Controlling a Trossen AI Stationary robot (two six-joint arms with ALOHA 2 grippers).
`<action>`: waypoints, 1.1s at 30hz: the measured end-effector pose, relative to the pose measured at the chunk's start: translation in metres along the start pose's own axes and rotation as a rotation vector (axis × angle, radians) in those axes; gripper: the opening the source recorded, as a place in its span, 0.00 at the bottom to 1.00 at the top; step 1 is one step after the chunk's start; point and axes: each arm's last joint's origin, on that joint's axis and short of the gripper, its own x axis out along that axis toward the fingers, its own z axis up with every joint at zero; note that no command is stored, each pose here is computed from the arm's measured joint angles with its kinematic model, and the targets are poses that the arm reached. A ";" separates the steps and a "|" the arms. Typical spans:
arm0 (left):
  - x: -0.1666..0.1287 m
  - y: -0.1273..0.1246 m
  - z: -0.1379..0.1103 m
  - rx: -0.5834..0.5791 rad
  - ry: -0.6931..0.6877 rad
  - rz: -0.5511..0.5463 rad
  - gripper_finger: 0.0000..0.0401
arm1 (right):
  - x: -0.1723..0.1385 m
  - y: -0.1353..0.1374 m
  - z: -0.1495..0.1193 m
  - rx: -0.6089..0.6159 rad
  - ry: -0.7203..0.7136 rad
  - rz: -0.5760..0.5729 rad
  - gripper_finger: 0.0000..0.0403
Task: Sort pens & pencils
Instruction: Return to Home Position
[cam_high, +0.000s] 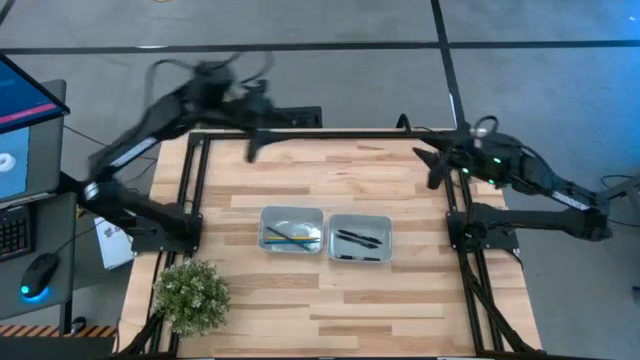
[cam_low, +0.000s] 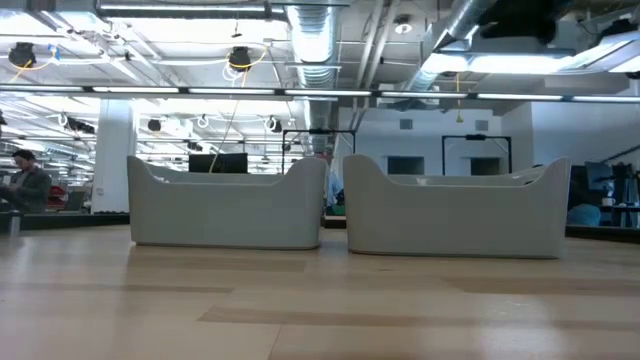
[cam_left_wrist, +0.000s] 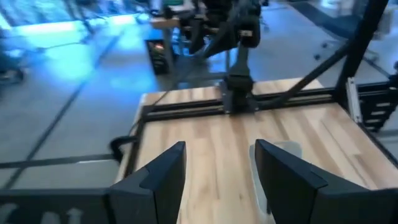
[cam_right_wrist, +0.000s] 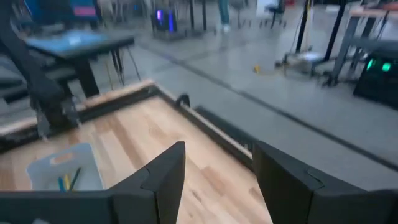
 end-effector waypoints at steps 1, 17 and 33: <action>-0.015 -0.006 -0.006 0.001 -0.006 0.022 0.46 | -0.007 -0.003 -0.006 0.006 -0.023 0.000 0.52; -0.091 -0.096 -0.190 -0.126 -0.304 0.434 0.46 | -0.037 -0.019 -0.099 0.095 -0.307 0.028 0.52; -0.081 -0.114 -0.271 -0.233 -0.344 0.491 0.46 | 0.011 -0.010 -0.149 0.163 -0.321 0.037 0.52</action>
